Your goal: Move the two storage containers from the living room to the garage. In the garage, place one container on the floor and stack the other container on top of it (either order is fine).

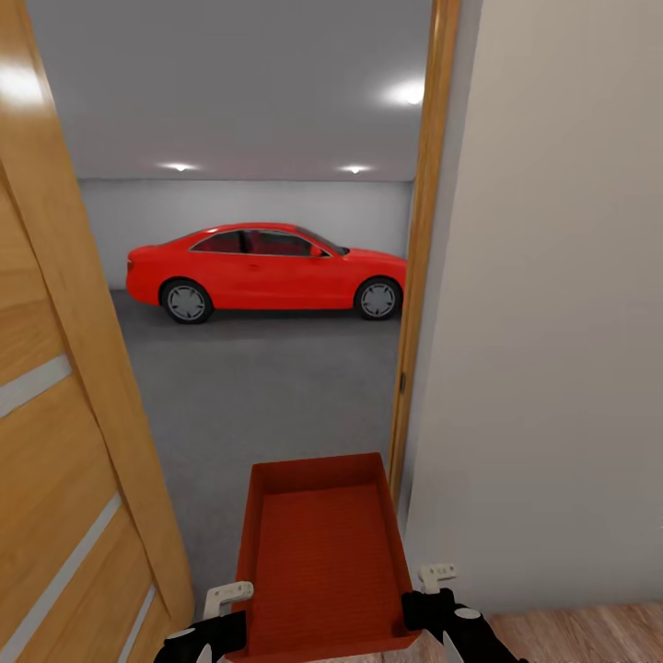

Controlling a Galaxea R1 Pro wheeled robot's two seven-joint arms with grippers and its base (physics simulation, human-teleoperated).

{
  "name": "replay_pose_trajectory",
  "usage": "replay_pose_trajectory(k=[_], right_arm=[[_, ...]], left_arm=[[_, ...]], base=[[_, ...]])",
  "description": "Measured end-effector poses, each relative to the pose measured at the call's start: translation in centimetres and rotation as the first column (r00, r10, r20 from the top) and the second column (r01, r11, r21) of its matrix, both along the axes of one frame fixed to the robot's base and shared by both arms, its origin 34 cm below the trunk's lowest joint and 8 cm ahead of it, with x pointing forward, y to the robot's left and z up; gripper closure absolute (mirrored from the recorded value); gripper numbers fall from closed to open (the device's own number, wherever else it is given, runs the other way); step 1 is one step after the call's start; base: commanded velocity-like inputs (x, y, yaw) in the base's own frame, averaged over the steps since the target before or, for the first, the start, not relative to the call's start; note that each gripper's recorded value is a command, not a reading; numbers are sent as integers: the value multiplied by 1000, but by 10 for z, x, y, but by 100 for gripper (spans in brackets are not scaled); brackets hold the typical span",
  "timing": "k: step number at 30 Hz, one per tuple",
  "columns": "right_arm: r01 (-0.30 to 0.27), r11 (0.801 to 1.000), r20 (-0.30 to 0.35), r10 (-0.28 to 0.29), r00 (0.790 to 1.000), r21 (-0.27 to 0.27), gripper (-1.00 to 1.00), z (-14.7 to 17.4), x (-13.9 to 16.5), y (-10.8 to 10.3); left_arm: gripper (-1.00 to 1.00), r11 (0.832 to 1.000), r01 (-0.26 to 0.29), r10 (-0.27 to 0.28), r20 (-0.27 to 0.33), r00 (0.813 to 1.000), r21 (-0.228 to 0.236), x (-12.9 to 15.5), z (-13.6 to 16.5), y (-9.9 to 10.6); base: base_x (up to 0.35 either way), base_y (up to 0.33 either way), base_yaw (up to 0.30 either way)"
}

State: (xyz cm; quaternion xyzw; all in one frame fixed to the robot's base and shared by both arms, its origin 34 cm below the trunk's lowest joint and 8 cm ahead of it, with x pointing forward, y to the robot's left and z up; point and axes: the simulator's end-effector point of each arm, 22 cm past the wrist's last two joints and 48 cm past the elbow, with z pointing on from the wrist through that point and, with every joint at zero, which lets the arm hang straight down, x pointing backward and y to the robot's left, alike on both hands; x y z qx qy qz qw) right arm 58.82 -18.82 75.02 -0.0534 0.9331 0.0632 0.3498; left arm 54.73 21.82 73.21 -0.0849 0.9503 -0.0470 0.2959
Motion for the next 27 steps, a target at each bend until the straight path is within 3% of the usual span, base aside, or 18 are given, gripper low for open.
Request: replay_pose_trajectory(k=[27], right_arm=[[-9,1000,-3,9,1000,-11,100,-2,-1,-1]], left_arm=[[100,1000,-10,10,-3,1000,-12,-5,-7,-1]], base=[[0,0,0]])
